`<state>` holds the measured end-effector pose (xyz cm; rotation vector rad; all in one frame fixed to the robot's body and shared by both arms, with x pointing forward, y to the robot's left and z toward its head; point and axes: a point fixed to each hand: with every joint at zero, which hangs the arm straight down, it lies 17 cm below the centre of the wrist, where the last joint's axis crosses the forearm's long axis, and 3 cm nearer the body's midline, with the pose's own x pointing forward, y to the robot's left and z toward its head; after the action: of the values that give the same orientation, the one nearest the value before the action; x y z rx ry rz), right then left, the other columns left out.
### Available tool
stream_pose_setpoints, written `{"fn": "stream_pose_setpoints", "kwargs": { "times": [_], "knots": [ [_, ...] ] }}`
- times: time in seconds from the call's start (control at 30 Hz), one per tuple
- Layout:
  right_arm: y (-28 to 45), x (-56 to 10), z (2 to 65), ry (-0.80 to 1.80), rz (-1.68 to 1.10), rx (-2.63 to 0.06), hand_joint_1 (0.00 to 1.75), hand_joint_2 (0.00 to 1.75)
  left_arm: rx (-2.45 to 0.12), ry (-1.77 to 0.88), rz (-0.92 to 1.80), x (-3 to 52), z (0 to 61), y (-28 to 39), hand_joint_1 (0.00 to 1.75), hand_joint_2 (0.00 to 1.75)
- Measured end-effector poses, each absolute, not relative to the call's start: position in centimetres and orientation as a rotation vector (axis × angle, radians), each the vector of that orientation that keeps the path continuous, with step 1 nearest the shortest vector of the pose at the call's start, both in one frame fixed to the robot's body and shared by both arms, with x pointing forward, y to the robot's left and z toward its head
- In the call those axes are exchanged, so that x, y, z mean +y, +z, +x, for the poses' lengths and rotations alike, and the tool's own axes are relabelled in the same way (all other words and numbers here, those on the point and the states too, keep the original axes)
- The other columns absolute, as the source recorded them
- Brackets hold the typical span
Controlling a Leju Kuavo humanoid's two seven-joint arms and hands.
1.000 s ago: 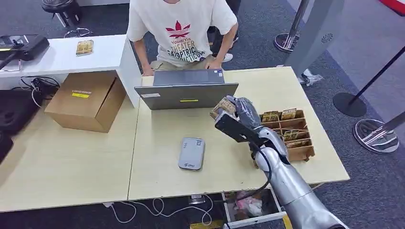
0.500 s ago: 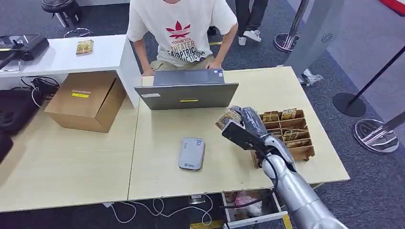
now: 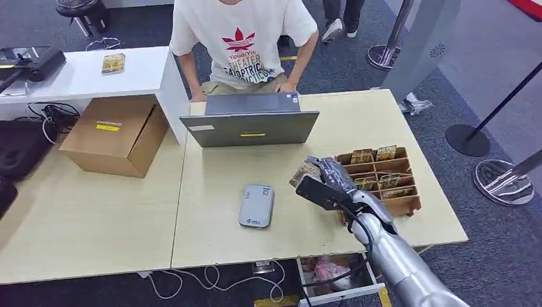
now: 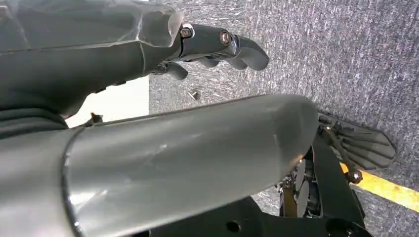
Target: Pass the card to the sensor for recognition and then transmit it.
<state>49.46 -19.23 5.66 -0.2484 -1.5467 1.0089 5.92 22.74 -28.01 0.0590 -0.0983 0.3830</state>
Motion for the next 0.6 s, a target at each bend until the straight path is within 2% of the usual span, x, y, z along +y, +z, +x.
{"fn": "stream_pose_setpoints", "kwargs": {
  "times": [0.6],
  "knots": [
    [4.7, -9.3, 48.7, 1.175, -0.04, -1.532, 1.75, 1.75, -0.102, 0.375, 0.066, 22.8, 6.2, -28.0, 0.0, 0.0]
  ]
}}
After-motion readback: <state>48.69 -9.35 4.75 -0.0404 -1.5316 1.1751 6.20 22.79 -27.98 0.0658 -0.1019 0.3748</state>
